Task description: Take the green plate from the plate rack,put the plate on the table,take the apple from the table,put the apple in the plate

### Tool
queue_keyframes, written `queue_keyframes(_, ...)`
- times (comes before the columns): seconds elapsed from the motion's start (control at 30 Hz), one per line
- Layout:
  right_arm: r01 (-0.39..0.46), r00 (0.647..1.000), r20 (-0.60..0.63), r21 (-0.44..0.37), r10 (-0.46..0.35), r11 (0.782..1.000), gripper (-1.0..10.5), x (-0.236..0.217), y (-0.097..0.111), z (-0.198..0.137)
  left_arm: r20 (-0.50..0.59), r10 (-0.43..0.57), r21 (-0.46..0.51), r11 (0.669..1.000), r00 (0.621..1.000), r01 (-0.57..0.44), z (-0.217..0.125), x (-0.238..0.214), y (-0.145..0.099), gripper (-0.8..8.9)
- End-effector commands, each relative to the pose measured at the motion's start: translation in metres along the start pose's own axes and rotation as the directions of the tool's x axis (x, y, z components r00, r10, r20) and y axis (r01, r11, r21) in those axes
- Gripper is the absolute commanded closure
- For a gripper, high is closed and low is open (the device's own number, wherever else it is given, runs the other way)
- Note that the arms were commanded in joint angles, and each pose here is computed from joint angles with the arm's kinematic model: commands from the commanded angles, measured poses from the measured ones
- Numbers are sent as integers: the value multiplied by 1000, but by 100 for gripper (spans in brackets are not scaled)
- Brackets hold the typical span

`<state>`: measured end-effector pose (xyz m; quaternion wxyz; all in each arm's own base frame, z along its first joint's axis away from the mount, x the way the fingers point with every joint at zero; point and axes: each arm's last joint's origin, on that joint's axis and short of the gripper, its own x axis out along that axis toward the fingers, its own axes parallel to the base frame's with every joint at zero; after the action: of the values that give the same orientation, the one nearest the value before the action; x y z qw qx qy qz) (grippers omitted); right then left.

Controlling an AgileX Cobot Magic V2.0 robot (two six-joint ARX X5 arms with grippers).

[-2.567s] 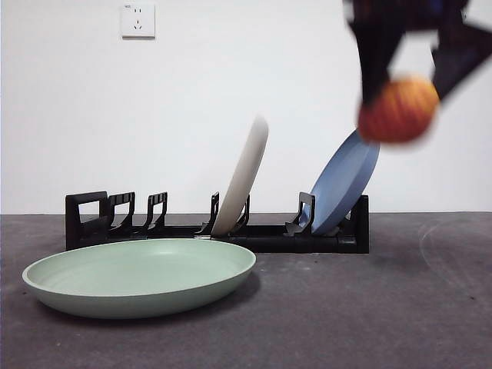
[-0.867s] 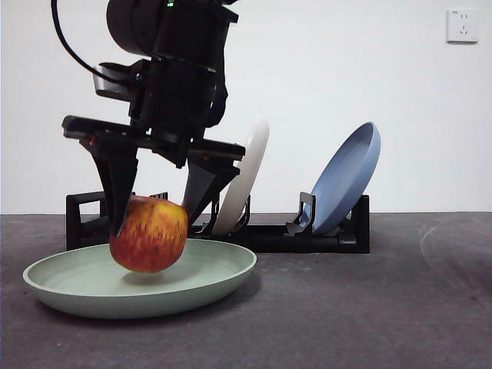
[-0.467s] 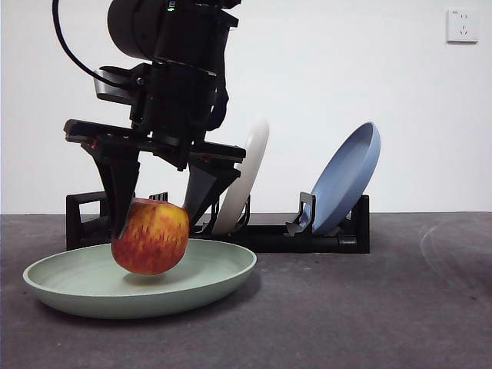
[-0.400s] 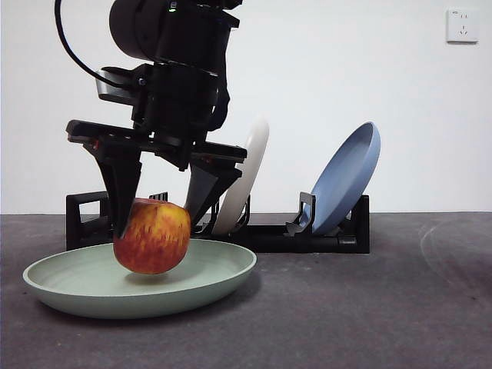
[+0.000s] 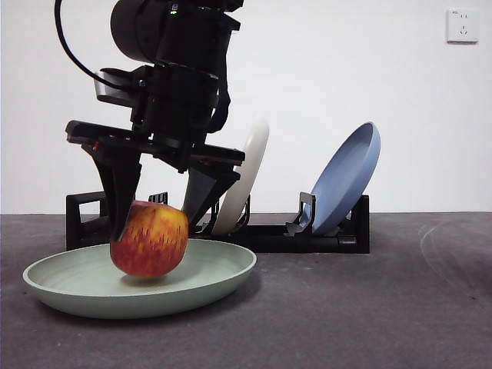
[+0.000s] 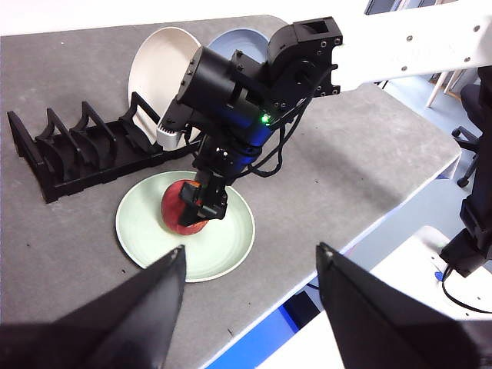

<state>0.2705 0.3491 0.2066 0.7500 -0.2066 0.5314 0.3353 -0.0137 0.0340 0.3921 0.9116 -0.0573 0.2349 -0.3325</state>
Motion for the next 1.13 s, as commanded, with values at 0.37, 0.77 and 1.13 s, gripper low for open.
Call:
queue_keyframes(0.37, 0, 1000, -26, -8, -1, 1000, 940, 11, -2, -2, -1, -5, -7, 1000, 1000, 5, 0, 1, 0, 530)
queue_keyframes(0.77, -15, 999, -33, -7, 15, 1000, 716, 11, -1, -2, -8, -24, -13, 1000, 1000, 24, 0, 1, -1, 530)
queue_keyframes(1.13, -13, 998, -54, -6, 13, 1000, 526, 11, -2, -4, -8, -24, -14, 1000, 1000, 24, 0, 1, -1, 530)
